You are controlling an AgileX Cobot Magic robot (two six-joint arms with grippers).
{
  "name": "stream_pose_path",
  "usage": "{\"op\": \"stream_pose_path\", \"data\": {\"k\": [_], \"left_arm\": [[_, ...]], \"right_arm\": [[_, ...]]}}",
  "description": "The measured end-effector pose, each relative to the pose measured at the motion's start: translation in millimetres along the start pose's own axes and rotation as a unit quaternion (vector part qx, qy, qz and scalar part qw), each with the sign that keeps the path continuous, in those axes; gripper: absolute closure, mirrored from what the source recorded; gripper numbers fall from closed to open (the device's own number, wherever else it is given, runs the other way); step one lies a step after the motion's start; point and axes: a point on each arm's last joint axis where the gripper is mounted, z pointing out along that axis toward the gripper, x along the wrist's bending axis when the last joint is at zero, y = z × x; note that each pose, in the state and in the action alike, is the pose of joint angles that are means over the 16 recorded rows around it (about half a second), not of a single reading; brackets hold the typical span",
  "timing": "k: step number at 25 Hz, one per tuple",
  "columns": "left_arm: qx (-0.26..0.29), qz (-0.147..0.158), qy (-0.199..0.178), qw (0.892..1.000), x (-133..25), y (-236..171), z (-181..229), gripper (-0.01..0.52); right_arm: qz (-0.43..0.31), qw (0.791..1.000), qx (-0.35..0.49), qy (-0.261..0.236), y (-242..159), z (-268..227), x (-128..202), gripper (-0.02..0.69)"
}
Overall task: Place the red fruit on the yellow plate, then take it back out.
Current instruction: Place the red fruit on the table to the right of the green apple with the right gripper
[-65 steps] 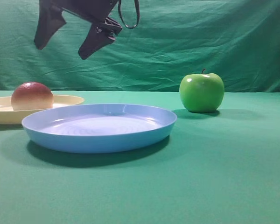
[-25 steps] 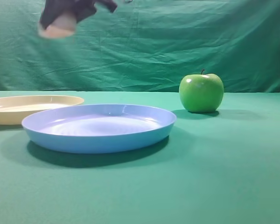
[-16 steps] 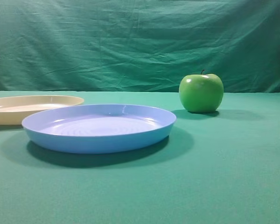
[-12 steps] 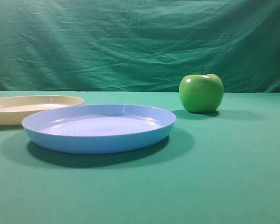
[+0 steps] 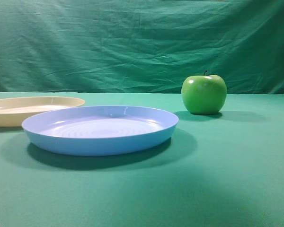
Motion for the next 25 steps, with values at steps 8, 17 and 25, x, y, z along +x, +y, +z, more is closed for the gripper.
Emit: {"op": "stream_pose_path", "data": {"k": [8, 17, 25], "left_arm": [[0.0, 0.0, 0.0, 1.0, 0.0, 0.0, 0.0, 0.514], [0.0, 0.0, 0.0, 1.0, 0.0, 0.0, 0.0, 0.514], [0.0, 0.0, 0.0, 1.0, 0.0, 0.0, 0.0, 0.514]], "right_arm": [[0.025, 1.0, 0.003, -0.018, -50.3, 23.2, -6.7, 0.467], [0.033, 0.999, -0.009, -0.039, -67.1, 54.1, -13.0, 0.457], [0.034, 0.998, -0.011, -0.052, -69.8, 77.8, -17.7, 0.316]]}}
